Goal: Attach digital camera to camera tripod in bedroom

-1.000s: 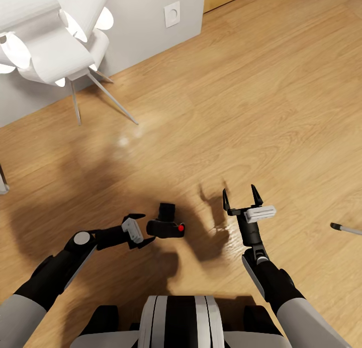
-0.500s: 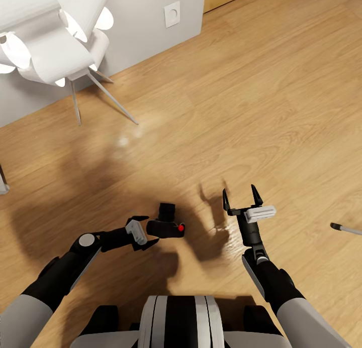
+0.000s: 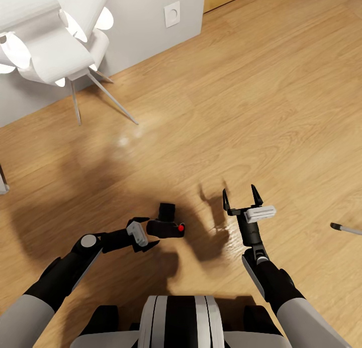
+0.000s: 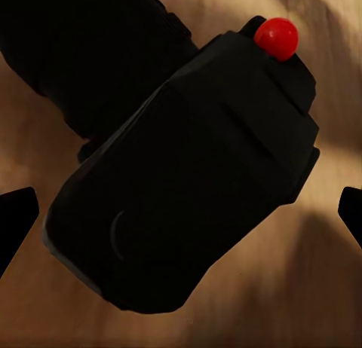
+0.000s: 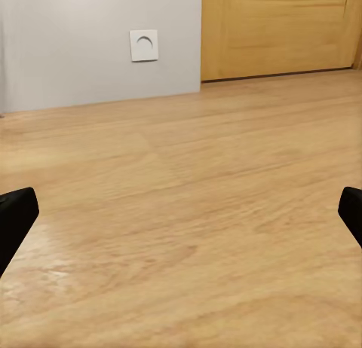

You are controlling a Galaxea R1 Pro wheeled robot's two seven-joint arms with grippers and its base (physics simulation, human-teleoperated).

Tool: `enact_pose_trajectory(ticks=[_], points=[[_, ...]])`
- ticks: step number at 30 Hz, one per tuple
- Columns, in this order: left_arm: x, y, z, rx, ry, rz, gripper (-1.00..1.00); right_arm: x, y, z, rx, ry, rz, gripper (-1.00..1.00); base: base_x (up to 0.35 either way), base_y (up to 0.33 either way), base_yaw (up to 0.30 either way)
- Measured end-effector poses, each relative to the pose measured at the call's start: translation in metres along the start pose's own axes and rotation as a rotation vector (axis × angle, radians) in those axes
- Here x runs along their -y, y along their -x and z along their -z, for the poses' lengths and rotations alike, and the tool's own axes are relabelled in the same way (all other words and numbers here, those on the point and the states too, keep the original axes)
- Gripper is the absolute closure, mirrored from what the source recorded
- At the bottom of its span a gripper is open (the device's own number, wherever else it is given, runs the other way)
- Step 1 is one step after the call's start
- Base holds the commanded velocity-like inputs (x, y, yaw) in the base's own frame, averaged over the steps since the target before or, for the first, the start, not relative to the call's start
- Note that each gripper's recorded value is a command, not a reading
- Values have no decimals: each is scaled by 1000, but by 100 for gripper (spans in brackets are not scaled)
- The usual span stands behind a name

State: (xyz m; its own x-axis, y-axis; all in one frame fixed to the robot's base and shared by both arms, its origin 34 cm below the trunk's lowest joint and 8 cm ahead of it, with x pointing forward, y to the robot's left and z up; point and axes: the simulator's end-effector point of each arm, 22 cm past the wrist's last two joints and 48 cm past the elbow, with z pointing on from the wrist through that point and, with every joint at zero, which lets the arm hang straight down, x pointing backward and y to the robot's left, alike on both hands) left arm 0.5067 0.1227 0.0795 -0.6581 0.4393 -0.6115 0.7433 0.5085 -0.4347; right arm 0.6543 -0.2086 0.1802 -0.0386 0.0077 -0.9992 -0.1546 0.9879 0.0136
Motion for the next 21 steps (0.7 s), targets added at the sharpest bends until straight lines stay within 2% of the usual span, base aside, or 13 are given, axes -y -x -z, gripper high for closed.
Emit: enact_pose_trajectory(ticks=[21], points=[[-2,-1,0,-4,9,-1,-100,0,0,0,0,0,0,-100,0,0,0]])
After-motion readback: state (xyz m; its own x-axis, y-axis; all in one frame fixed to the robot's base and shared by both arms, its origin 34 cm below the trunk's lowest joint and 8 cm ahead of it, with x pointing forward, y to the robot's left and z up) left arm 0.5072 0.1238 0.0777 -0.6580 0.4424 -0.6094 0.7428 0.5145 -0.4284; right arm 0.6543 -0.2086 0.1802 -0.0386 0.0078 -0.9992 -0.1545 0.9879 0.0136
